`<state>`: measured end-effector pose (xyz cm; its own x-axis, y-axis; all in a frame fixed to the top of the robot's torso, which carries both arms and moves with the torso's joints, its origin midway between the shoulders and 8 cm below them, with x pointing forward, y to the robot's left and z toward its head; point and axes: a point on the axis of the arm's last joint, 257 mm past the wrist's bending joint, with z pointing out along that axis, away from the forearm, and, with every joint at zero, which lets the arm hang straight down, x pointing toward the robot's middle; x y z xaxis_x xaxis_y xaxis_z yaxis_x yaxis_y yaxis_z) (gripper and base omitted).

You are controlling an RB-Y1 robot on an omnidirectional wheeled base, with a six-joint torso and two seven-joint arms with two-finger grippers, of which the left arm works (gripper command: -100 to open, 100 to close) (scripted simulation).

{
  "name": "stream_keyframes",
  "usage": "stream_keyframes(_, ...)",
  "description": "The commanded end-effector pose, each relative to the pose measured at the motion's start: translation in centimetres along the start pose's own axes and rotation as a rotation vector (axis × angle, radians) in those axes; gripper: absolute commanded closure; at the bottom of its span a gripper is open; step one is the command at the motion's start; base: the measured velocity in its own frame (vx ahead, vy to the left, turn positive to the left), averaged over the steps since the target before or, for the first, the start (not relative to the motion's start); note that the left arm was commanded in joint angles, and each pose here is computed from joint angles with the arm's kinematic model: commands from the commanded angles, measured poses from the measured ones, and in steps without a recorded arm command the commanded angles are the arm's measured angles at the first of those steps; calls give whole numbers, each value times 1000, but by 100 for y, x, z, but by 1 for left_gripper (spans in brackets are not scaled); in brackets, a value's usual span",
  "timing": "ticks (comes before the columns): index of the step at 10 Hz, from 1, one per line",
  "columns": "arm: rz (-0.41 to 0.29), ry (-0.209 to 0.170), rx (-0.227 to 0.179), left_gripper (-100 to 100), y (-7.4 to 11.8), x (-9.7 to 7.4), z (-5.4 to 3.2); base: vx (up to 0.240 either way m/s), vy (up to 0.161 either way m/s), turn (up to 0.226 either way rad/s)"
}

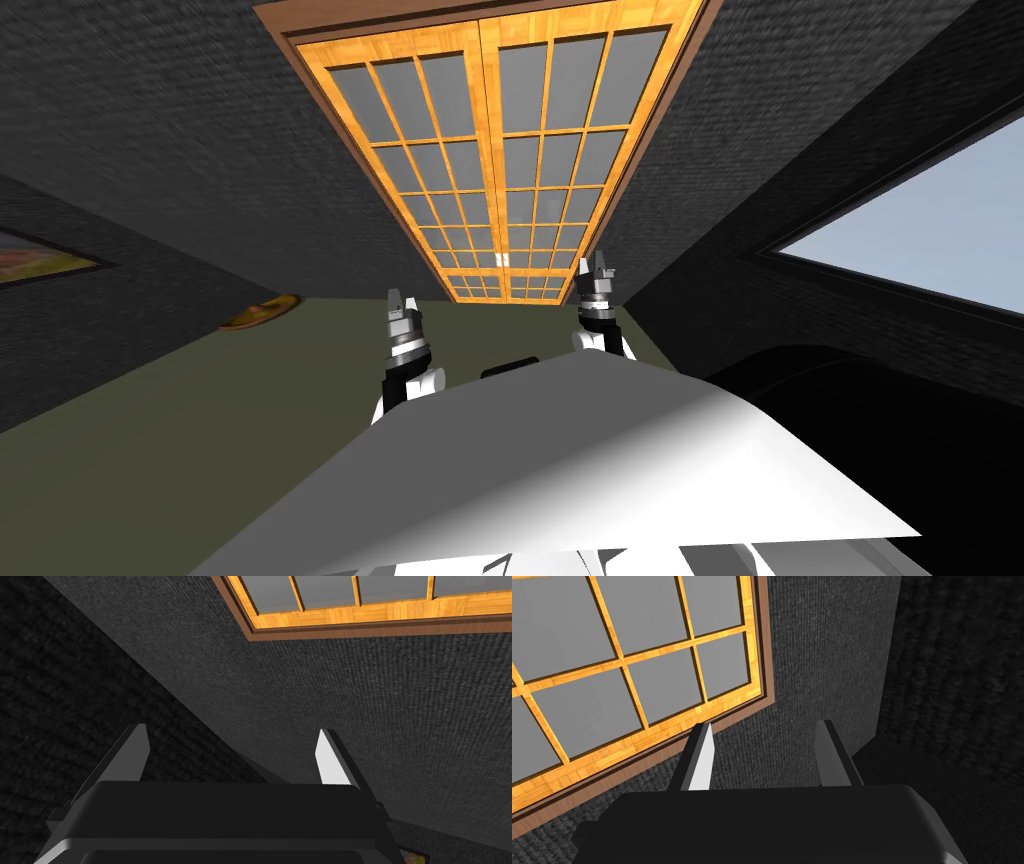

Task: Pull the door open

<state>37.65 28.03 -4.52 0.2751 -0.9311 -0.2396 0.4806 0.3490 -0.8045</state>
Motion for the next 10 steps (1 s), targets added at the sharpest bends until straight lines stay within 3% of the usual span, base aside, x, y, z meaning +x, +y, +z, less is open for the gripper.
stream_keyframes(1,50,12,-15,-100,134,17,-26,103,-30,-84)
stream_keyframes(9,258,65,-80,-100,685,69,-169,95,-23,-66)
stream_keyframes(10,258,65,-80,-100,685,69,-169,61,-23,-22)
